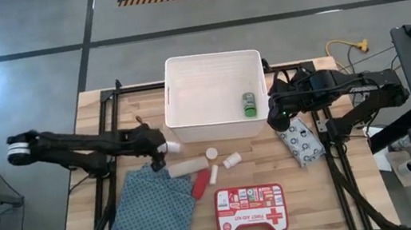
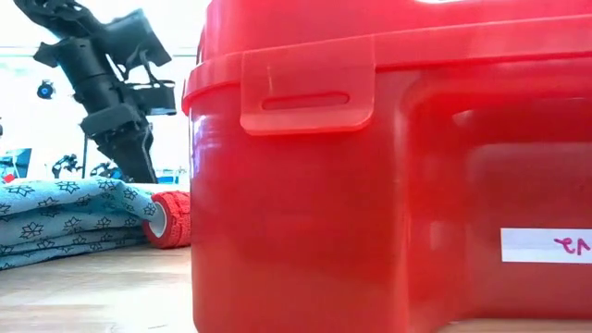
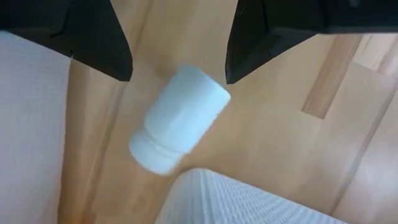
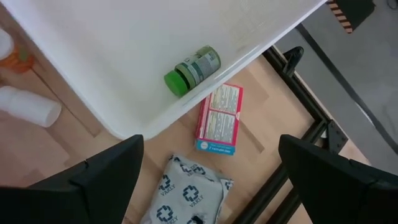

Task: Pick & place medical supplies in basket/bin
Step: Put the left white pill bottle into the white bin

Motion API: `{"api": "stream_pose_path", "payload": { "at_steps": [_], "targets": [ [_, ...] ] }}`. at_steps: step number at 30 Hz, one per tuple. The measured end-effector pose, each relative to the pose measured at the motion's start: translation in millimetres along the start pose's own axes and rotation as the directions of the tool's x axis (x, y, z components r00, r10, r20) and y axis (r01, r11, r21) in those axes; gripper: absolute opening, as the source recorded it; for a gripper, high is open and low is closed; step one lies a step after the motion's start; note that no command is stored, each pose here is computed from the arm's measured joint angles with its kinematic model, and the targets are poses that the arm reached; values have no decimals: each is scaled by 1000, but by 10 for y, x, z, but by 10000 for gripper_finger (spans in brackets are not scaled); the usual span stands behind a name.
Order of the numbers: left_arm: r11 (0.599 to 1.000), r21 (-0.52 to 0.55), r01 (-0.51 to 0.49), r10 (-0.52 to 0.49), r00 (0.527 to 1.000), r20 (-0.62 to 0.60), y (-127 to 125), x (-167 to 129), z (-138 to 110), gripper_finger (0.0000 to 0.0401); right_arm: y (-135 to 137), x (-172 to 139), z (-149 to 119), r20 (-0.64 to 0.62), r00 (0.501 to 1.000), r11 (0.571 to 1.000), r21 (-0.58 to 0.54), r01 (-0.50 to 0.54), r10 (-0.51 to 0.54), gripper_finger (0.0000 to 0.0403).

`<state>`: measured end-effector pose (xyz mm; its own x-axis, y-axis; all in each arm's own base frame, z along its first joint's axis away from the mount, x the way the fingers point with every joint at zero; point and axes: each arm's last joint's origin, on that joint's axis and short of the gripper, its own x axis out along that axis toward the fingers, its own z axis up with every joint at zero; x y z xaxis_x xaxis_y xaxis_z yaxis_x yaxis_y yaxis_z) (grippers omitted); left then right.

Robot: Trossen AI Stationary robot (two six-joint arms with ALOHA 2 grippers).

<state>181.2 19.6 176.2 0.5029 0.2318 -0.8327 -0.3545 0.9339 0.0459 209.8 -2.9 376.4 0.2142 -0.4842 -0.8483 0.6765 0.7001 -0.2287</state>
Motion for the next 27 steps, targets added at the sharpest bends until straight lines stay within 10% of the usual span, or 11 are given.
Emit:
{"api": "stream_pose_path", "payload": {
  "at_steps": [10,27],
  "targets": [
    [982,188,-23,7,996,85,-29,79,51,238,6,1,9,12,1000,1000,23,-2,1,365],
    [998,-52,-29,30,999,24,-115,499,71,238,7,2,11,12,1000,999,36,-2,2,365]
  ]
}}
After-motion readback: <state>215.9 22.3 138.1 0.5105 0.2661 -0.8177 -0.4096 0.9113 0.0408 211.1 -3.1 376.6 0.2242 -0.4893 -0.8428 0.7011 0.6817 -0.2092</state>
